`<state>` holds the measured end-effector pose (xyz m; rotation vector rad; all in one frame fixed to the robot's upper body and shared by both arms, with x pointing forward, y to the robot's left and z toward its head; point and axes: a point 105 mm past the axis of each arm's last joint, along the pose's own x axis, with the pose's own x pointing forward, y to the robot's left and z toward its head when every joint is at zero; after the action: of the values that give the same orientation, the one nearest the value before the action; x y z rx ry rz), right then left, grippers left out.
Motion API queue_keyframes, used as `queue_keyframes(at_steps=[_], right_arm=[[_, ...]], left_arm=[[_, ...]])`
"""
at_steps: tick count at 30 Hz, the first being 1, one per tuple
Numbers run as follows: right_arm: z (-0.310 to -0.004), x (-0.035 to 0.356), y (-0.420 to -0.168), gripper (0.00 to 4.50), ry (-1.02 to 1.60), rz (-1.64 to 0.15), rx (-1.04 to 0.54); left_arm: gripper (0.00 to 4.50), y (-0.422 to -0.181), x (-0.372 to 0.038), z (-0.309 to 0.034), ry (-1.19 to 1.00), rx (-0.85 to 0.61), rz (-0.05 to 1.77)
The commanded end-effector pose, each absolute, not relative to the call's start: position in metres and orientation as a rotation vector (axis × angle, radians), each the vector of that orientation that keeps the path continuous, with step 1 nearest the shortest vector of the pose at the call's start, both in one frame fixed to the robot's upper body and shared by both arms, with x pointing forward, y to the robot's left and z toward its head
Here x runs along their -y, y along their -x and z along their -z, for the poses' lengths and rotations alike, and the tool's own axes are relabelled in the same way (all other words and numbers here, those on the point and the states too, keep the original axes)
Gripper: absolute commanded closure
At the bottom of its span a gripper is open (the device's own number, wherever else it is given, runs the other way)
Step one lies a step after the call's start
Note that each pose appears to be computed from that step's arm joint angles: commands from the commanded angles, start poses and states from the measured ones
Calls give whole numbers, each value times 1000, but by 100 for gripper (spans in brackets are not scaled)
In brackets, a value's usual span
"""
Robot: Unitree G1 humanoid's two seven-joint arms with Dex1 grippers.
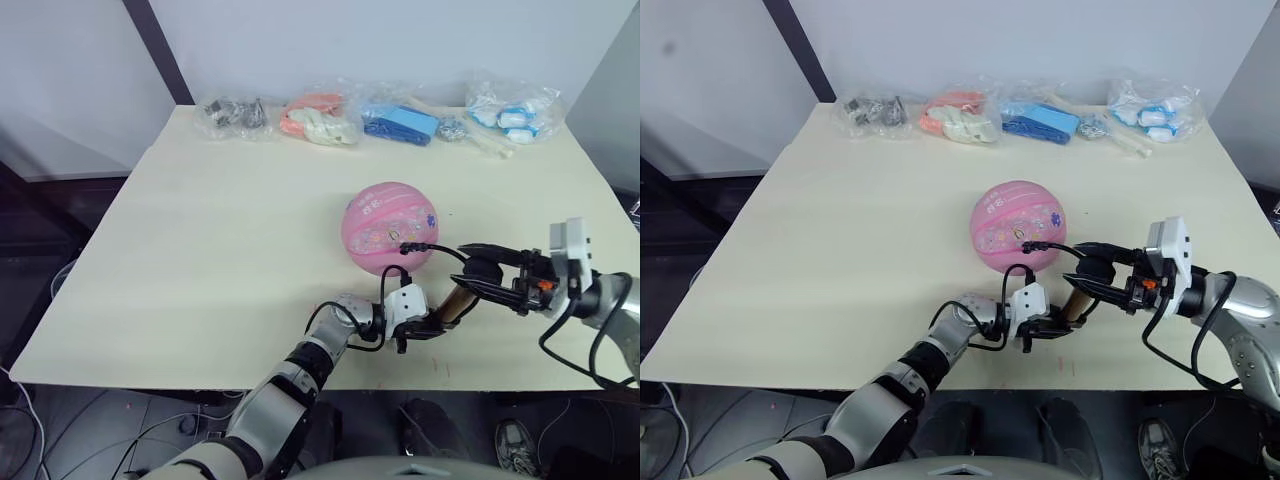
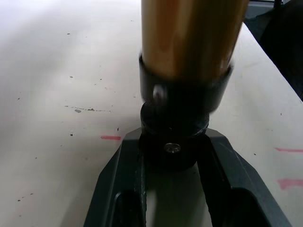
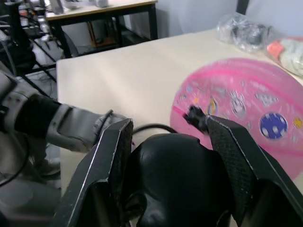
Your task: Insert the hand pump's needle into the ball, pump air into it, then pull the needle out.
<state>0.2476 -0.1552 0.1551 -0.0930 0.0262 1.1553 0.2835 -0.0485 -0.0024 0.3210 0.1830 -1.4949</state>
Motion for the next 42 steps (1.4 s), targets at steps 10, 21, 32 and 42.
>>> queue_keyframes(at_steps=[10, 21, 32, 42], right_arm=[[-212, 159, -237, 248, 137, -1215, 31], [-288, 172, -223, 248, 157, -1226, 79], [-319, 178, -218, 248, 148, -1236, 88], [-241, 169, -229, 248, 146, -1227, -57]], left_arm=[[343, -278, 39, 16, -239, -252, 1474], [343, -278, 41, 17, -253, -242, 1471], [343, -277, 43, 19, -268, -241, 1477], [343, -277, 43, 18, -275, -239, 1479]])
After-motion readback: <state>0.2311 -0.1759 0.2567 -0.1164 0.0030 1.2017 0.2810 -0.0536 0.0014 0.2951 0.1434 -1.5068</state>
